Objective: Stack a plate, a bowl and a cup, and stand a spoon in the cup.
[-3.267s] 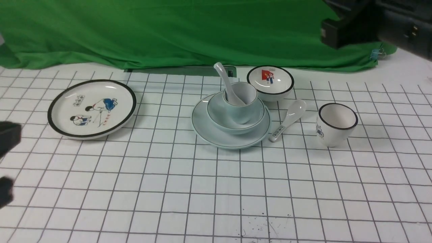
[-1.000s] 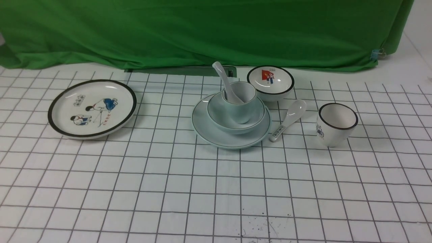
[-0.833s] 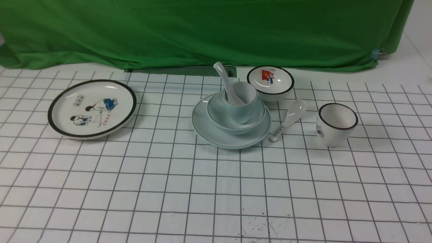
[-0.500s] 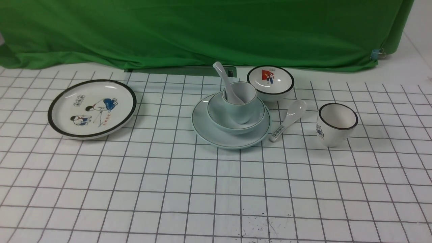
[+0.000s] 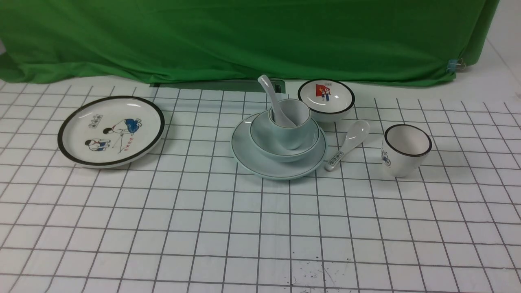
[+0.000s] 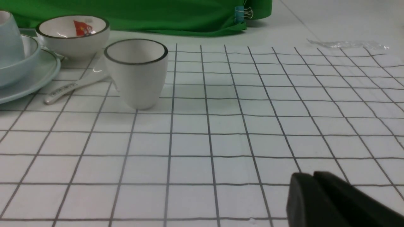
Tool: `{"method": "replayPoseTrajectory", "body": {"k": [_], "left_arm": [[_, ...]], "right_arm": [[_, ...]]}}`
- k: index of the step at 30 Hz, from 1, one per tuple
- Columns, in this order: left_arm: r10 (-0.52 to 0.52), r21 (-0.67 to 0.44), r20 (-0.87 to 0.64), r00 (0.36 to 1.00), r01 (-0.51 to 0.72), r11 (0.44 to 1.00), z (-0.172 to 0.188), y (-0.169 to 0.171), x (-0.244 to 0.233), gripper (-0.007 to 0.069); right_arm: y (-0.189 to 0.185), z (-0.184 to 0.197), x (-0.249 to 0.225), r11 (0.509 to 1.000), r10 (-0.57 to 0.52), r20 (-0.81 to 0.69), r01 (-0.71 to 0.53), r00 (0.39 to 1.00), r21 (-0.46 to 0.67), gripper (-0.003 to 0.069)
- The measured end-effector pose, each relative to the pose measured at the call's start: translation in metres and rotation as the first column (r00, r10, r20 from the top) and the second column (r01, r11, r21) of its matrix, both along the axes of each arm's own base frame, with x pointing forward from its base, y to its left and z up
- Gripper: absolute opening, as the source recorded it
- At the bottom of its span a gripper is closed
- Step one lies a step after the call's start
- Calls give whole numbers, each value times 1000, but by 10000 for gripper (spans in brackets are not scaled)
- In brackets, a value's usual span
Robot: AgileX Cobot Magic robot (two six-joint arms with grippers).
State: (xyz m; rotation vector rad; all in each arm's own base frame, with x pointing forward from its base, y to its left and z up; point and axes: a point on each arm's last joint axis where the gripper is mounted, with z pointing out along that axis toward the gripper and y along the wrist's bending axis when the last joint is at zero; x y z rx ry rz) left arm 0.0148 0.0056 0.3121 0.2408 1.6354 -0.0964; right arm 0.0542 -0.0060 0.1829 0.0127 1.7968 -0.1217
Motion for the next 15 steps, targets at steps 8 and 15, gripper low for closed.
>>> {"method": "replayPoseTrajectory", "body": {"k": [8,15], "left_arm": [[2,14,-30,1000,-1,1000,-11,-1,5,-31],[-33,-34,3,999,33,999,-34,-10,19,-31]], "right_arm": [[0,0,0,1000,0,-1,0,1000,0,87],[0,0,0,1000,0,-1,0,1000,0,109]]}}
